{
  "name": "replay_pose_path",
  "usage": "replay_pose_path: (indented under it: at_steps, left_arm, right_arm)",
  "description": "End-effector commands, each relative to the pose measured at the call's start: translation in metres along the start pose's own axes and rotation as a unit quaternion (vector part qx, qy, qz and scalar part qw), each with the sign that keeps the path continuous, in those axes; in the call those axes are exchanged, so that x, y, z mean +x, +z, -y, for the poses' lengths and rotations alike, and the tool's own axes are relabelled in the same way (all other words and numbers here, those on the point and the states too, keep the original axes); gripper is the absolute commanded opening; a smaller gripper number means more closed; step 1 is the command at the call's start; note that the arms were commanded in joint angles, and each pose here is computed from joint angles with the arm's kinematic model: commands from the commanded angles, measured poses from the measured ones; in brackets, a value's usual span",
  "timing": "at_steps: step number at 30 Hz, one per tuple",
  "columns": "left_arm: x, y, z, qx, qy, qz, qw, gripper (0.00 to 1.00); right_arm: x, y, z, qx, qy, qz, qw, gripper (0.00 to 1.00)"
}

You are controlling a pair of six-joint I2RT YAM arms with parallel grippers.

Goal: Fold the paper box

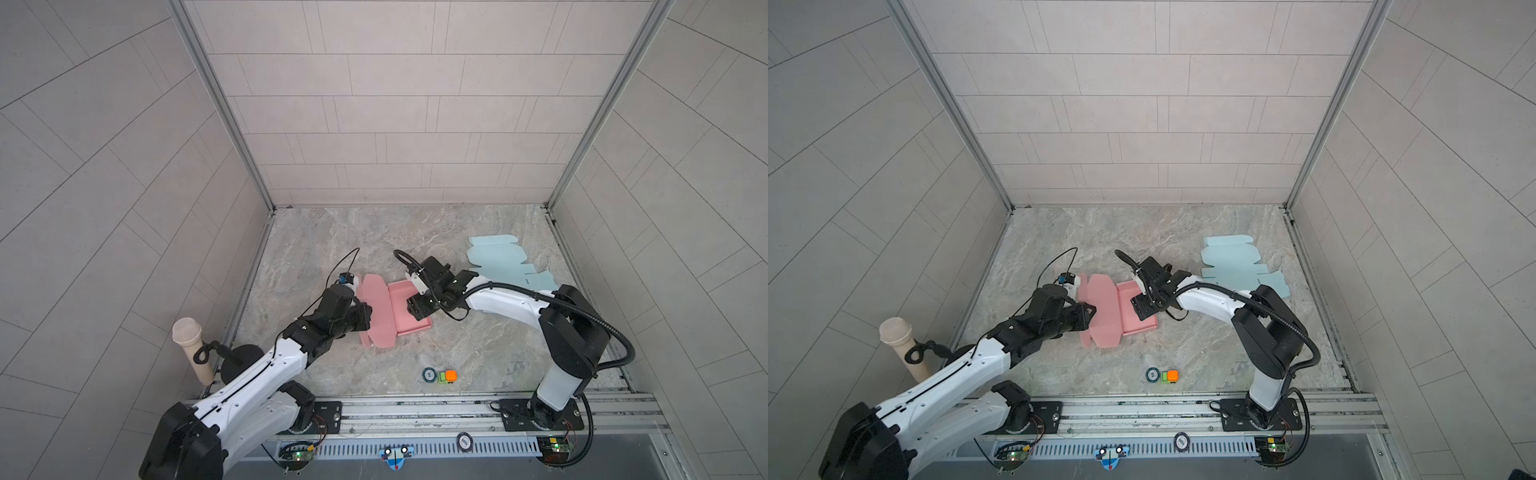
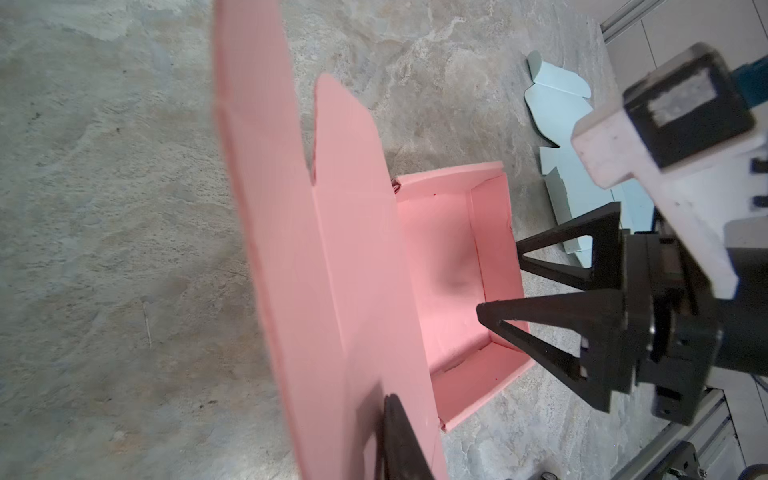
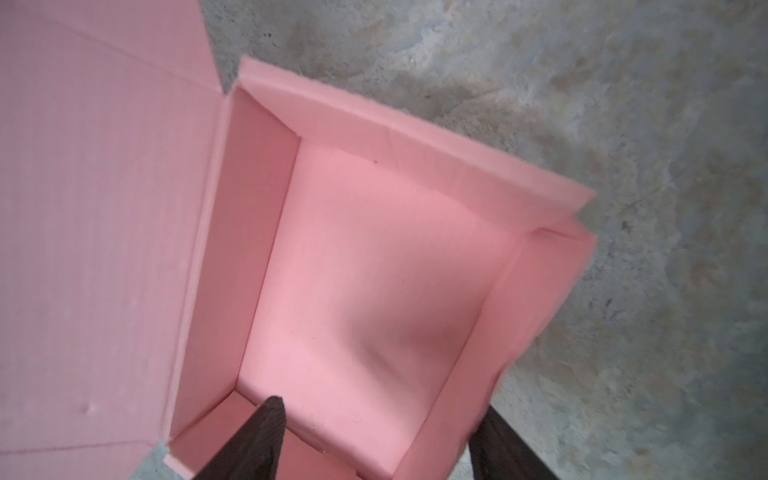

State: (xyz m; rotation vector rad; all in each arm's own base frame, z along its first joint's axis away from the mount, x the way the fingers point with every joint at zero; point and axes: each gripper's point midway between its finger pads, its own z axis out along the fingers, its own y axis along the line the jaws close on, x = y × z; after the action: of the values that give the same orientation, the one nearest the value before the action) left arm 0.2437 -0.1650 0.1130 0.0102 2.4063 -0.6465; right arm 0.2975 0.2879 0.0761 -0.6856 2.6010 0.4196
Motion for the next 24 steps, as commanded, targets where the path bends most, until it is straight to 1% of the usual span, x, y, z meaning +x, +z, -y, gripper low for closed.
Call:
replay_pose_path:
  at_steps: [1, 3, 7, 11, 15, 20, 22, 24]
  left_arm:
    - [0.003, -0.001, 0.001, -0.005, 0.030, -0.025, 0.999, 0.14]
    - [0.002, 0.001, 0.005, -0.004, 0.042, -0.037, 0.998, 0.15]
    - [-0.002, 0.003, 0.013, 0.001, 0.073, -0.062, 0.995, 0.13]
    - [-0.006, 0.002, 0.016, -0.007, 0.105, -0.083, 0.991, 0.11]
    - [-0.008, 0.003, 0.021, -0.003, 0.134, -0.108, 0.985, 0.11]
    - [-0.010, 0.006, 0.031, 0.010, 0.156, -0.138, 0.978, 0.08]
    - [-0.011, 0.006, 0.034, 0.014, 0.162, -0.143, 0.976, 0.06]
    - [-0.012, 0.006, 0.036, 0.017, 0.166, -0.147, 0.975, 0.06]
  right_arm:
    - [-0.005, -0.021, 0.002, 0.008, 0.011, 0.031, 0.999, 0.77]
    - [-0.001, -0.028, 0.003, 0.007, 0.013, 0.038, 0.999, 0.80]
    - [0.012, -0.038, 0.009, 0.014, 0.020, 0.051, 0.998, 0.81]
    - [0.009, -0.057, 0.018, 0.035, 0.009, 0.088, 0.995, 0.82]
    - [-0.023, -0.076, 0.002, 0.006, -0.030, 0.142, 0.989, 0.81]
    - [-0.066, -0.100, -0.024, -0.058, -0.053, 0.244, 0.966, 0.80]
    - [-0.073, -0.103, -0.030, -0.072, -0.067, 0.259, 0.961, 0.80]
    - [-0.079, -0.103, -0.028, -0.074, -0.074, 0.265, 0.959, 0.80]
